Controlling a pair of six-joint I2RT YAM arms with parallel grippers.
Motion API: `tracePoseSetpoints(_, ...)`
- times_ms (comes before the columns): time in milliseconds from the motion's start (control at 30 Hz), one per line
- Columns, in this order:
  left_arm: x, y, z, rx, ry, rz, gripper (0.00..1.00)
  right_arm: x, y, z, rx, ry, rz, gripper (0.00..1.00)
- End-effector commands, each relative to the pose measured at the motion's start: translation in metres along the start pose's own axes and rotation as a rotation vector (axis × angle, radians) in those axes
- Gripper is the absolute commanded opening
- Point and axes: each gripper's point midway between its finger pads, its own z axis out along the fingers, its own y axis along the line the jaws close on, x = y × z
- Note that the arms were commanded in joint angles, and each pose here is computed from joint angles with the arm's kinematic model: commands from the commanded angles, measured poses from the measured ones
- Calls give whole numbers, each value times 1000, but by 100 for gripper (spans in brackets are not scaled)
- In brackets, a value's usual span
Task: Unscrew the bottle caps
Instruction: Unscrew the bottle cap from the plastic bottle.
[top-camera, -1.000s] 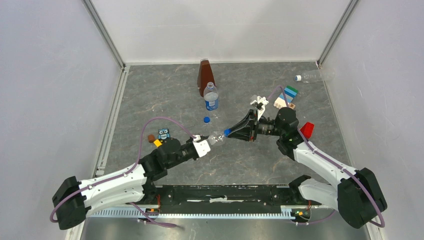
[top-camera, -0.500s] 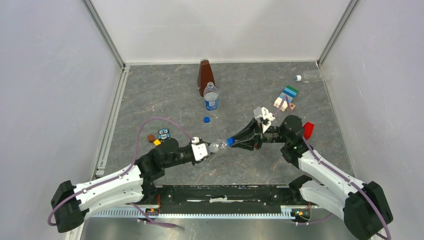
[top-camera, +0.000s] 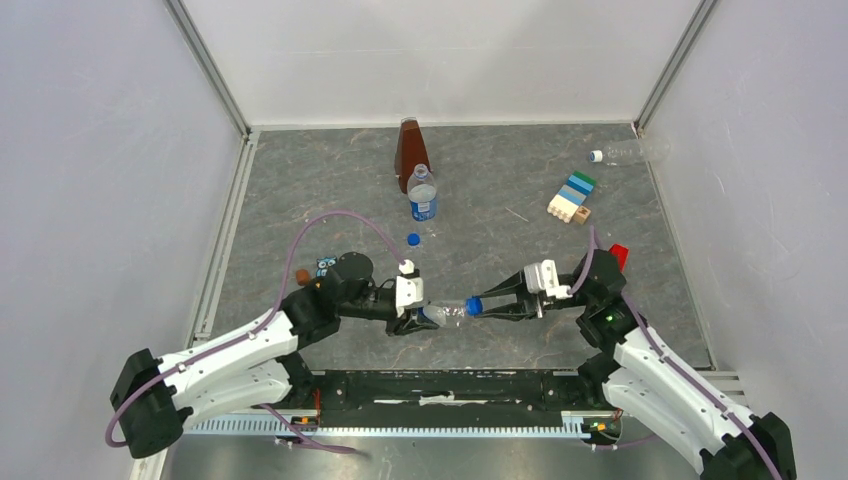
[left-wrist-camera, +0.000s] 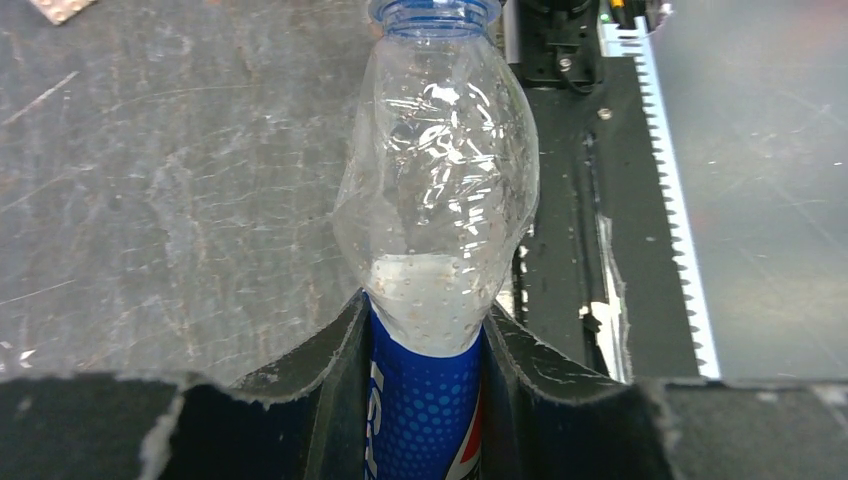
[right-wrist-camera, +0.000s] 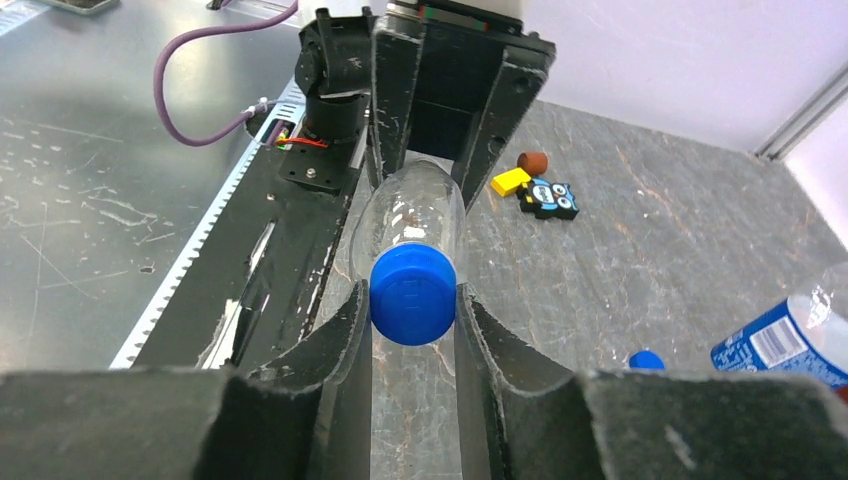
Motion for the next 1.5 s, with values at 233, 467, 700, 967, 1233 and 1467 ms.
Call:
tracePoseSetpoints(233, -50, 23, -6, -90, -150, 36, 4, 12, -18, 2, 83, 52, 10, 44)
tracePoseSetpoints(467, -21, 68, -22, -384, -100, 106, 3, 20, -50, -1, 249, 97, 107, 75)
tracePoseSetpoints(700, -16, 82, -29, -485, -103, 150, 2, -3, -73, 4, 334, 28, 234, 76)
tracePoseSetpoints(967, -8, 90, -33, -565, -50, 199, 2, -30, -94, 10, 400, -92, 447, 76)
tracePoseSetpoints(1233, -4, 89, -28, -557, -30, 202, 2, -26, -99, 16, 393, -130, 543, 70)
tracePoseSetpoints(1467, -5, 86, -31, -561, -43, 201, 2, -18, -99, 22, 356, -114, 574, 55)
